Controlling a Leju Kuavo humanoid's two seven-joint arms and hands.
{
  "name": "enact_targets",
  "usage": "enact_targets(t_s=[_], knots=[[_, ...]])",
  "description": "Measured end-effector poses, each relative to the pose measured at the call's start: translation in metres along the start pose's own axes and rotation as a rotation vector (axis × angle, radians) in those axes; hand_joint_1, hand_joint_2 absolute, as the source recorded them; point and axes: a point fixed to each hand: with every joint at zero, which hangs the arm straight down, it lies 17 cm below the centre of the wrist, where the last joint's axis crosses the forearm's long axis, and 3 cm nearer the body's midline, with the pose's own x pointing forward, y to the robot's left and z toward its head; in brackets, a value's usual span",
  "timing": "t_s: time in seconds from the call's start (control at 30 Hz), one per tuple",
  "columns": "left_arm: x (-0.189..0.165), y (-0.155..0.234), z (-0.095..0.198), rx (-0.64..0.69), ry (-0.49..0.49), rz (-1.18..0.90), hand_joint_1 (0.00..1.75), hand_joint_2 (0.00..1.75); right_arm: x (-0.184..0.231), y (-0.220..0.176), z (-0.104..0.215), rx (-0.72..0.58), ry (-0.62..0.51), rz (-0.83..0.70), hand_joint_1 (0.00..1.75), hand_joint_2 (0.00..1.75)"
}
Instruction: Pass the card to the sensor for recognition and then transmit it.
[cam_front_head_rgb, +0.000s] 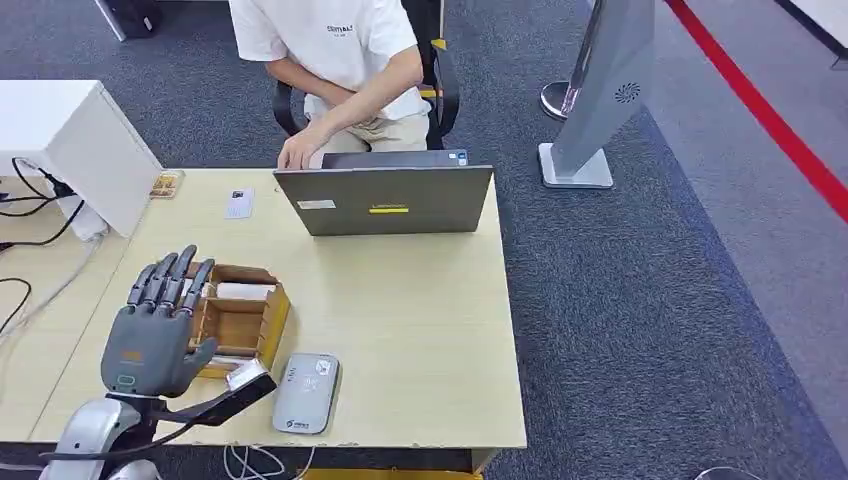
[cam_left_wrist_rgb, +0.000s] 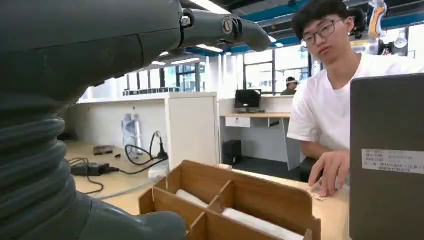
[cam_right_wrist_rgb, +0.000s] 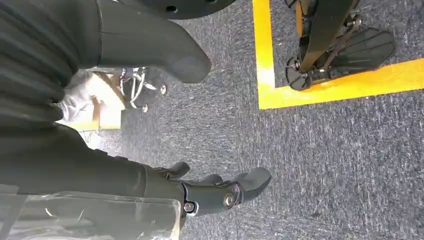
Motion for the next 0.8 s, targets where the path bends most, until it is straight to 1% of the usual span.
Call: enact_targets(t_s=[0.17, 0.4, 0.67, 0.8], knots=[[-0.015, -0.006, 0.011, -0.027, 0.048, 0.011, 0.00, 1.75, -0.001, -0.003, 0.000, -0.004, 0.002, 0.001, 0.00, 1.75], [-0.034, -0.021, 0.037, -0.070, 0.127, 0.040, 0.00, 1.75, -0.001, -0.005, -0.001, -0.009, 0.002, -0.002, 0.00, 1.75], [-0.044, -0.032, 0.059, -0.099, 0.189, 0.065, 0.00, 1.75, -0.001, -0.006, -0.001, -0.013, 0.004, -0.011, 0.00, 1.75], [-0.045, -0.036, 0.065, -0.109, 0.204, 0.073, 0.00, 1.75, -0.001, -0.007, -0.001, -0.014, 0.005, -0.012, 0.00, 1.75]])
